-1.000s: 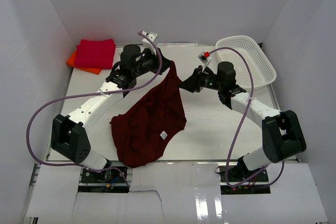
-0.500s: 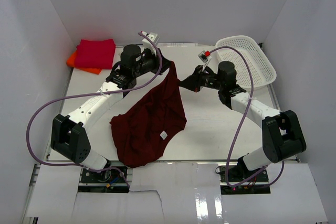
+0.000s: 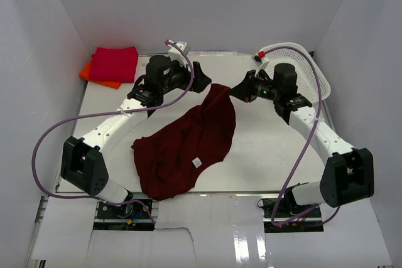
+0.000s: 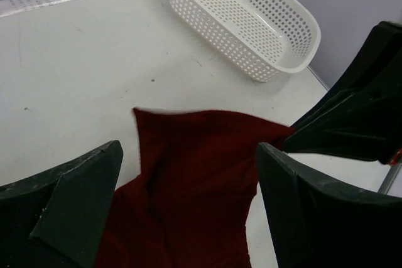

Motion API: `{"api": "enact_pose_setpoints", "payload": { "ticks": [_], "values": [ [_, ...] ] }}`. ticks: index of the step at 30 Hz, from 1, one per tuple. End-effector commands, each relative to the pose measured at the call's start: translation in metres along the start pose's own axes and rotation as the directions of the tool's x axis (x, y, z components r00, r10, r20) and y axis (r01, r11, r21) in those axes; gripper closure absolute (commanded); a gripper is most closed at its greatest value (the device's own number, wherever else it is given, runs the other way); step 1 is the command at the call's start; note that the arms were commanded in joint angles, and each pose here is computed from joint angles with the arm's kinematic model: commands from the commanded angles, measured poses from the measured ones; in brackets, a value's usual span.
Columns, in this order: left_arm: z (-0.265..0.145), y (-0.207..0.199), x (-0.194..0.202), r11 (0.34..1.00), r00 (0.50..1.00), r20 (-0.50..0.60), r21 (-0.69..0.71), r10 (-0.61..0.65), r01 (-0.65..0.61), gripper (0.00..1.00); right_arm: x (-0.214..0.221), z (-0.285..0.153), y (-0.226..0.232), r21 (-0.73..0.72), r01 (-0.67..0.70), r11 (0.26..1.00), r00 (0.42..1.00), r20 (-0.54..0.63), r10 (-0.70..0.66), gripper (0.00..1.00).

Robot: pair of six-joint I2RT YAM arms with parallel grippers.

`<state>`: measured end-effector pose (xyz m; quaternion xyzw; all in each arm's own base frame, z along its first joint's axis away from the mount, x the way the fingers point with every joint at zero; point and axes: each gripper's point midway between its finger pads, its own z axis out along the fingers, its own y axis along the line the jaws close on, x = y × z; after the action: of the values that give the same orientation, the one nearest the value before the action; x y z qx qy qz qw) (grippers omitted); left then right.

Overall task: Fold and stack the t-shirts
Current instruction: Flatten out the tshirt

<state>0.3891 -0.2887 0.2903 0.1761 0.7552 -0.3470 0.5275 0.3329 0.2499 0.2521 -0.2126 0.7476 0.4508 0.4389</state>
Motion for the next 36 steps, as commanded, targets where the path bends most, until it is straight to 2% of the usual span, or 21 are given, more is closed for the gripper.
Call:
{"api": "enact_pose_setpoints", "payload": {
  "ticks": [1,4,9,11,14,17,18,20,21,23,24,26,29,30,31,34,36],
  "values": [
    [-0.023,0.007,-0.024,0.997,0.998,0.061,-0.080,0.017,-0.012,0.02,-0.026,-0.021,-0.015,0.090,0.032,0.995,0.999,0.031,-0.035,0.92],
    [-0.032,-0.001,-0.018,0.998,0.999,0.015,-0.041,0.041,-0.040,0.02,-0.040,-0.030,-0.030,0.130,0.028,0.991,0.999,0.027,-0.032,0.92],
    [-0.045,-0.013,0.023,0.998,0.993,-0.111,0.052,0.042,-0.037,0.02,-0.059,-0.021,-0.053,0.164,0.020,0.986,1.000,0.013,-0.022,0.92],
    [-0.055,-0.020,0.033,0.995,0.991,-0.124,0.083,0.058,-0.048,0.02,-0.057,-0.013,-0.069,0.178,0.002,0.984,1.000,-0.003,-0.001,0.92],
    [-0.065,-0.034,0.061,0.978,0.973,-0.197,0.189,0.123,-0.085,0.02,-0.064,0.000,-0.086,0.172,-0.016,0.985,1.000,-0.011,0.018,0.92],
    [-0.066,-0.049,0.090,0.963,0.932,-0.289,0.217,0.218,-0.158,0.02,-0.073,0.012,-0.100,0.175,-0.021,0.984,1.000,-0.015,0.024,0.92],
    [-0.061,-0.038,0.100,0.960,0.907,-0.325,0.160,0.270,-0.228,0.02,-0.082,0.014,-0.101,0.178,-0.010,0.984,1.000,-0.004,0.011,0.92],
    [-0.061,-0.046,0.123,0.946,0.861,-0.394,0.157,0.322,-0.282,0.05,-0.080,0.020,-0.110,0.185,-0.020,0.982,1.000,-0.012,0.023,0.92],
    [-0.059,-0.034,0.129,0.940,0.842,-0.424,0.091,0.335,-0.328,0.08,-0.079,0.022,-0.113,0.186,-0.025,0.982,0.999,-0.015,0.029,0.92],
    [-0.061,-0.036,0.138,0.936,0.820,-0.458,0.088,0.343,-0.342,0.21,-0.080,0.027,-0.118,0.186,-0.030,0.982,0.999,-0.021,0.035,0.92],
    [-0.061,-0.031,0.141,0.938,0.816,-0.475,0.063,0.330,-0.342,0.33,-0.078,0.028,-0.119,0.188,-0.034,0.982,0.999,-0.026,0.039,0.92],
    [-0.067,-0.028,0.151,0.946,0.800,-0.523,0.043,0.295,-0.321,0.39,-0.074,0.030,-0.124,0.192,-0.038,0.981,0.998,-0.035,0.045,0.92],
    [-0.077,-0.015,0.172,0.937,0.754,-0.600,-0.020,0.268,-0.348,0.37,-0.068,0.031,-0.128,0.199,-0.040,0.979,0.998,-0.047,0.050,0.92],
    [-0.080,-0.010,0.176,0.933,0.753,-0.613,-0.069,0.239,-0.353,0.36,-0.067,0.031,-0.130,0.204,-0.043,0.978,0.997,-0.048,0.054,0.92],
    [-0.086,0.001,0.183,0.914,0.729,-0.646,-0.119,0.226,-0.389,0.34,-0.064,0.031,-0.131,0.205,-0.047,0.978,0.997,-0.052,0.059,0.92],
    [-0.094,0.015,0.195,0.893,0.710,-0.681,-0.190,0.180,-0.408,0.34,-0.060,0.032,-0.135,0.201,-0.054,0.978,0.996,-0.060,0.068,0.92],
    [-0.094,0.013,0.202,0.901,0.704,-0.691,-0.183,0.166,-0.392,0.35,-0.057,0.033,-0.136,0.202,-0.059,0.978,0.995,-0.065,0.074,0.92]
  ]
}}
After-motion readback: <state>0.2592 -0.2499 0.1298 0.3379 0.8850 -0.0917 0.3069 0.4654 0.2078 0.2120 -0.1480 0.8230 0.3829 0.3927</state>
